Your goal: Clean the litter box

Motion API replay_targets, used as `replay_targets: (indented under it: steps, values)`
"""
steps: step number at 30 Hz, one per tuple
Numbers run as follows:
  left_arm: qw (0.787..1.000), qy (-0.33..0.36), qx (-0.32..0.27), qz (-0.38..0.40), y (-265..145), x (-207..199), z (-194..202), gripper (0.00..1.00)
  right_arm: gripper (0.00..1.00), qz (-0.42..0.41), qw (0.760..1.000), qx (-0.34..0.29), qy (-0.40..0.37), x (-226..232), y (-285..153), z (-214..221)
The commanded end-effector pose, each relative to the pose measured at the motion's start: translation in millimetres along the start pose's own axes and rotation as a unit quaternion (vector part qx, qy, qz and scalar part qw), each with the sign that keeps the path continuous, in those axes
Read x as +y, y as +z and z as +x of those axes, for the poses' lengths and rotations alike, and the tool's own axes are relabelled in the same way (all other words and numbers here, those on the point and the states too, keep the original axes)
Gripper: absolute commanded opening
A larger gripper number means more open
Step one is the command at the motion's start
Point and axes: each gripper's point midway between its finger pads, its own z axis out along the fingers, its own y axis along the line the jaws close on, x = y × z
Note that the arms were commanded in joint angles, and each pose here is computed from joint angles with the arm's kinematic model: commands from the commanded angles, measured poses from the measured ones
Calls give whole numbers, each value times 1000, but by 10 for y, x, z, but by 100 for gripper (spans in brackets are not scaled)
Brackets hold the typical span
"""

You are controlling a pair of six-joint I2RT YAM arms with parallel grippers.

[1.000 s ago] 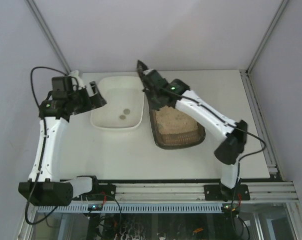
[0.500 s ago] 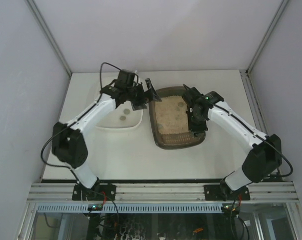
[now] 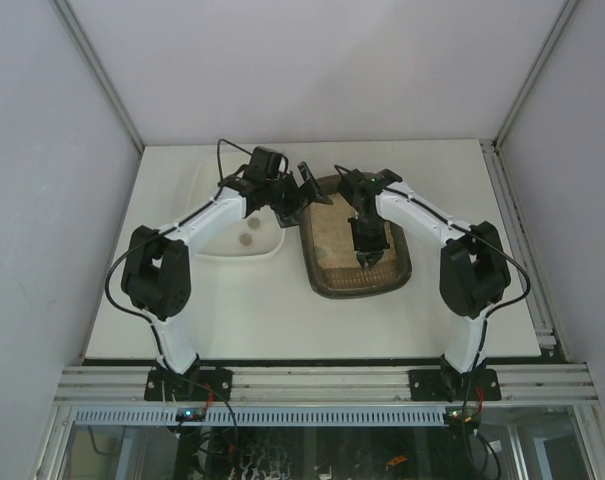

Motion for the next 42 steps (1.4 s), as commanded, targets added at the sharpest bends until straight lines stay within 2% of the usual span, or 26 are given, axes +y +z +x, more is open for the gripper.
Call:
replay_targets:
  steps: [1, 13, 27, 37, 42]
  values:
    - [999, 10, -22, 30, -131, -149, -33, 100, 0, 14, 999, -28, -7, -36, -22, -270]
    - [999, 12, -38, 25, -214, 20, -120, 100, 0, 49, 998, -31, 14, -228, 99, -493]
    - [999, 6, -38, 26, -209, 101, -144, 100, 0, -1, 1000, -9, 3, 67, 168, -495]
    - [999, 3, -38, 25, -214, 160, -158, 100, 0, -136, 990, 36, 14, 534, 251, -508]
    - [999, -2, -40, 23, -224, 210, -194, 100, 0, -193, 980, 35, 41, 600, 272, -621]
